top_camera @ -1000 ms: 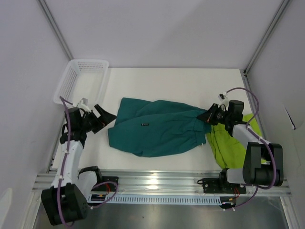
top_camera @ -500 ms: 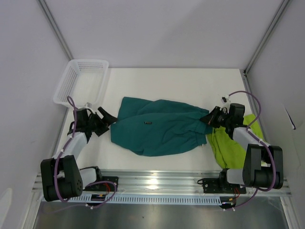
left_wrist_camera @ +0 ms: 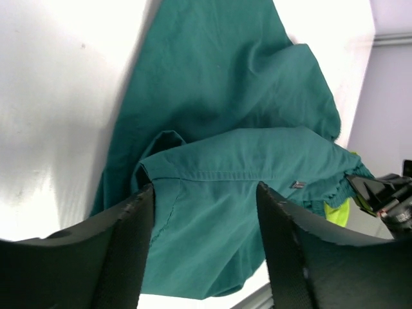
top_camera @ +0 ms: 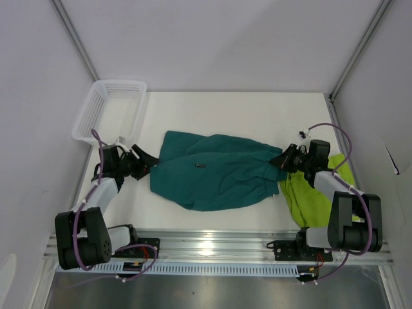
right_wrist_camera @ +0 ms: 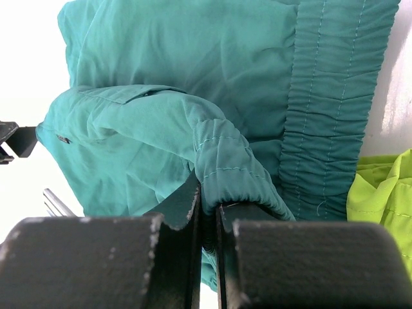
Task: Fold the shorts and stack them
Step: Flatten the shorts out
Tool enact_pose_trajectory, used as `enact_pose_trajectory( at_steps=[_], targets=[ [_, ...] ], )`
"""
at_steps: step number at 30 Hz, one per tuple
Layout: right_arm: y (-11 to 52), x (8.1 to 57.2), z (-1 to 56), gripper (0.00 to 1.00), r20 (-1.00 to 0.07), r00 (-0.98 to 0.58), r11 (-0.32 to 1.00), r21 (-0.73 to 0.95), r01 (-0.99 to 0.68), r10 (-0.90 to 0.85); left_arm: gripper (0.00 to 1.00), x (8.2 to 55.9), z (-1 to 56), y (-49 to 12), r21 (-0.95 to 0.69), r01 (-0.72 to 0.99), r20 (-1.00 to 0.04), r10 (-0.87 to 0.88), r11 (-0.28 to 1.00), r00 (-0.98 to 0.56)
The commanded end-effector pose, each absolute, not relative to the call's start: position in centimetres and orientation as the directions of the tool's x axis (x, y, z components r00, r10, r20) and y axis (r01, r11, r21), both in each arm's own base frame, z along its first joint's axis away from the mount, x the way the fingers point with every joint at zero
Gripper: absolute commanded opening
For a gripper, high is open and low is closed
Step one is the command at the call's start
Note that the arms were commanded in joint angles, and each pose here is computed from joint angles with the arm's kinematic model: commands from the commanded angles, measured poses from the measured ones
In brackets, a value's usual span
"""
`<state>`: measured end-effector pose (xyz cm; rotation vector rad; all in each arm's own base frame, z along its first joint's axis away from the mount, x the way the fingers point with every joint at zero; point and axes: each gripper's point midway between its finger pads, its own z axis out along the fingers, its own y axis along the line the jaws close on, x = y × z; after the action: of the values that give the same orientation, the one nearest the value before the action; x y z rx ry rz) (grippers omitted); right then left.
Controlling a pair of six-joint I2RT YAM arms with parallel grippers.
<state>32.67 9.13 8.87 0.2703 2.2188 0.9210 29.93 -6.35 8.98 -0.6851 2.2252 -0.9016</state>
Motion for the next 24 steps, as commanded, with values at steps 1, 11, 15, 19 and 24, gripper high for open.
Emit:
enact_pose_trajectory(
  at_steps=[1, 11, 15, 19, 24],
  targets=[
    [9.0, 33.2, 9.1, 0.07, -0.553, -0.714, 0.725, 0.683, -0.092, 0.430, 0.64, 29.9, 10.5, -7.5, -0.782, -0.146, -0.366, -0.636, 0.606, -0.680],
    [9.3, 33.1, 8.8, 0.07, -0.536, -0.727, 0.707, 0.701, -0.098, 0.430, 0.56, 29.2, 9.2, -8.9, -0.827, -0.131, -0.298, -0.623, 0.547, -0.723],
    [9.5, 33.0, 8.9, 0.07, -0.534, -0.728, 0.702, 0.705, -0.103, 0.430, 0.61, 29.3, 8.6, -8.9, -0.829, -0.143, -0.284, -0.628, 0.540, -0.724],
    [9.6, 33.0, 9.0, 0.07, -0.533, -0.728, 0.696, 0.710, -0.107, 0.431, 0.70, 29.5, 8.1, -8.2, -0.805, -0.167, -0.303, -0.638, 0.569, -0.708],
    [9.7, 33.0, 9.3, 0.07, -0.536, -0.727, 0.692, 0.712, -0.116, 0.430, 0.68, 29.7, 7.5, -8.5, -0.830, -0.170, -0.276, -0.655, 0.532, -0.703]
  ],
)
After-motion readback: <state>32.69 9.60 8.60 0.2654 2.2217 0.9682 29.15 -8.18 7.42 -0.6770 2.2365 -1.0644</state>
